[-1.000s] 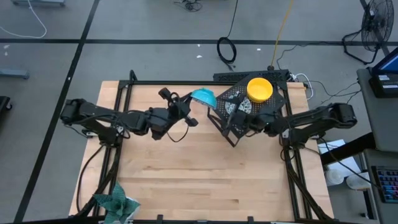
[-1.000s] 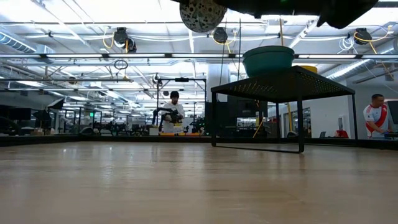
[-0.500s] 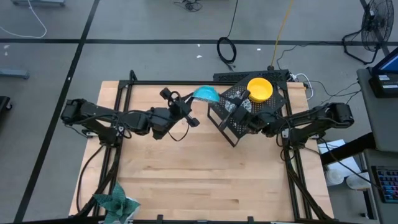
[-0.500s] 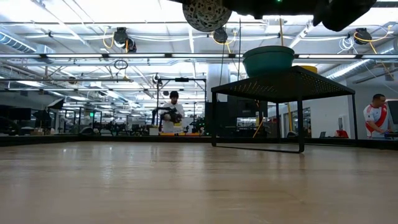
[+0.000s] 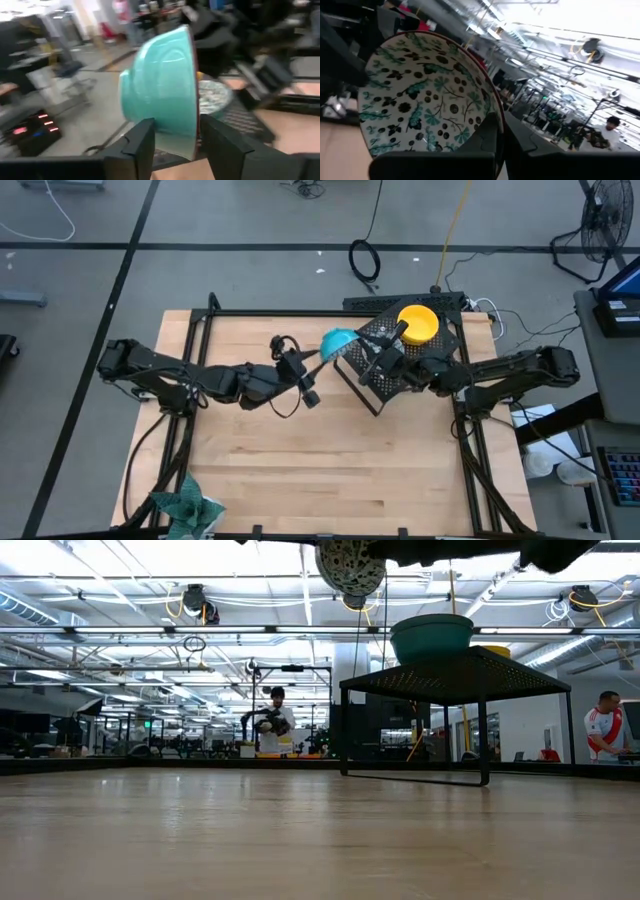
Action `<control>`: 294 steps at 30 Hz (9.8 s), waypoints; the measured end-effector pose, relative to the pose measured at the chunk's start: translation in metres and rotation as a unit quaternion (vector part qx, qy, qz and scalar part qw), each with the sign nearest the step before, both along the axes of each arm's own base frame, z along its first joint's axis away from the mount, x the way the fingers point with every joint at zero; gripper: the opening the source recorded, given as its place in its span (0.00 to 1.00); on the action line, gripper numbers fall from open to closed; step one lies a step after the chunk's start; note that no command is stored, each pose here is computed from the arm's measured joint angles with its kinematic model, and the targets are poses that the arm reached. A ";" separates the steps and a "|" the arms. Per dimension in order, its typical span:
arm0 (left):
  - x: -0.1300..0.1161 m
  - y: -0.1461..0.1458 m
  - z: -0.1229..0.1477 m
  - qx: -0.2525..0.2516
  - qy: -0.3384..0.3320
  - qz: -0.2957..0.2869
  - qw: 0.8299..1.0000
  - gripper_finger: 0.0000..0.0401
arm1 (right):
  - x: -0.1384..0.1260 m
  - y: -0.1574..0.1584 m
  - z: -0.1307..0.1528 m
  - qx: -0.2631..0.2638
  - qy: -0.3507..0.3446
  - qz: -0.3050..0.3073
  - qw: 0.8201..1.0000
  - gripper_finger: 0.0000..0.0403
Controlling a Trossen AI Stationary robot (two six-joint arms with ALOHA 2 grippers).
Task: Pick & Place Mini bowls
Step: Stack the blue patterned bowl on the blue patterned bowls on the shelf, then return to Home Position
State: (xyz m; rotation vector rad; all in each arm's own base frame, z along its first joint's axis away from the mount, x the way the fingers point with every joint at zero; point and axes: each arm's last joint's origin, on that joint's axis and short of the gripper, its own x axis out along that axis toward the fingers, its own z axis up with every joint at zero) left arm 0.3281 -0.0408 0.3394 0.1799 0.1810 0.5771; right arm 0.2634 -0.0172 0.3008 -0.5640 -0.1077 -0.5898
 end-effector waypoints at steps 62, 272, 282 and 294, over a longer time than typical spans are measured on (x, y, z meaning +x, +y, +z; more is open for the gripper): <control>-0.013 -0.031 -0.033 -0.061 0.162 -0.142 0.975 0.44 | -0.042 -0.149 0.063 0.588 0.409 0.022 0.697 0.04; -0.215 0.024 -0.163 -0.109 -0.137 -0.212 0.962 0.53 | -0.166 0.019 -0.131 0.238 0.055 0.316 0.917 0.45; -0.215 0.024 -0.163 -0.109 -0.136 -0.212 0.962 0.53 | -0.166 0.019 -0.131 0.238 0.055 0.316 0.917 0.45; -0.215 0.024 -0.163 -0.109 -0.137 -0.212 0.962 0.53 | -0.166 0.019 -0.131 0.238 0.055 0.316 0.917 0.45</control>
